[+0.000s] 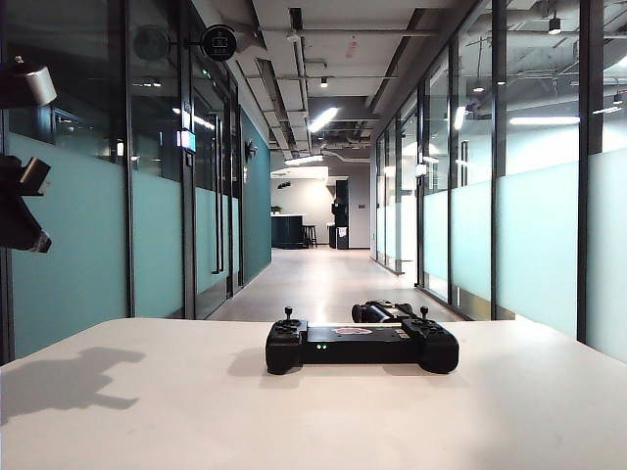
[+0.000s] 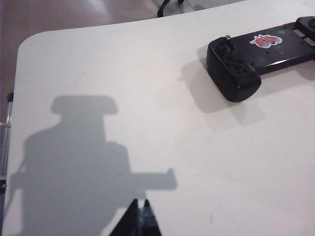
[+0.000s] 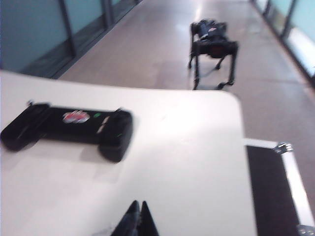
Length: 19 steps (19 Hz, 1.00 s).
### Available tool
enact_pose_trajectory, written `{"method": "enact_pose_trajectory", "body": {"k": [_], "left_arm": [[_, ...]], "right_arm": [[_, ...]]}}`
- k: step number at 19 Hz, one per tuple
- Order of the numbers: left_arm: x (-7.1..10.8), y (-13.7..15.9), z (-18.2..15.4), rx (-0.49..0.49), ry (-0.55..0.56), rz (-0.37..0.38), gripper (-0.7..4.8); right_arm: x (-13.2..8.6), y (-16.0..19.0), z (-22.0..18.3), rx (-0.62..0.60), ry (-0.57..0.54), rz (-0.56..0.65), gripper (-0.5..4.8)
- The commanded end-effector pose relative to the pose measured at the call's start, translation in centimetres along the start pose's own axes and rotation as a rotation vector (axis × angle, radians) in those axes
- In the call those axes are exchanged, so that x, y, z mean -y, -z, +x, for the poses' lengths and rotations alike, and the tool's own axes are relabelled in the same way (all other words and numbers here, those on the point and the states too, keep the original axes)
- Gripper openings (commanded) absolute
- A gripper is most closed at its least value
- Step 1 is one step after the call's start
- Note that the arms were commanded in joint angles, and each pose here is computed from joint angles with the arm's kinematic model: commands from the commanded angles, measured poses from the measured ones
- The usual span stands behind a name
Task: Push the left joystick on the remote control sitting on the white table backward to make the robot dog back up in a straight line until it returns close to you.
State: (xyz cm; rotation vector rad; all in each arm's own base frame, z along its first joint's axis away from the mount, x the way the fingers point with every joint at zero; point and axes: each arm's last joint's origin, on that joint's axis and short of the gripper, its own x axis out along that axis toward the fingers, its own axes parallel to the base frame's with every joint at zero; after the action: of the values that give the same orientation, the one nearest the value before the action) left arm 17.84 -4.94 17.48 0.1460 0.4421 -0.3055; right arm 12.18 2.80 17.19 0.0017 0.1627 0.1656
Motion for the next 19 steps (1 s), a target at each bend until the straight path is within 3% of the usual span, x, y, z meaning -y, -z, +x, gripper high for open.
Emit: {"method": "enact_pose_trajectory", "body": {"k": [1,11,19], "left_arm": [[0.0,-0.2,0.0,0.012,0.002,-0.002,-0.05],[0.0,-0.2,0.0,0.012,0.002,-0.002,-0.05],[0.0,-0.2,0.0,0.012,0.002,-0.002,-0.05]], "right_arm": [[0.7,0.2,-0.6,0.068,0.029,0.010,-0.06],[1.7,0.2,-2.3,0.230,0.121,0.018,-0.06],[2.0,0.3,-2.8,0.272,0.134,0.016,-0.06]]}}
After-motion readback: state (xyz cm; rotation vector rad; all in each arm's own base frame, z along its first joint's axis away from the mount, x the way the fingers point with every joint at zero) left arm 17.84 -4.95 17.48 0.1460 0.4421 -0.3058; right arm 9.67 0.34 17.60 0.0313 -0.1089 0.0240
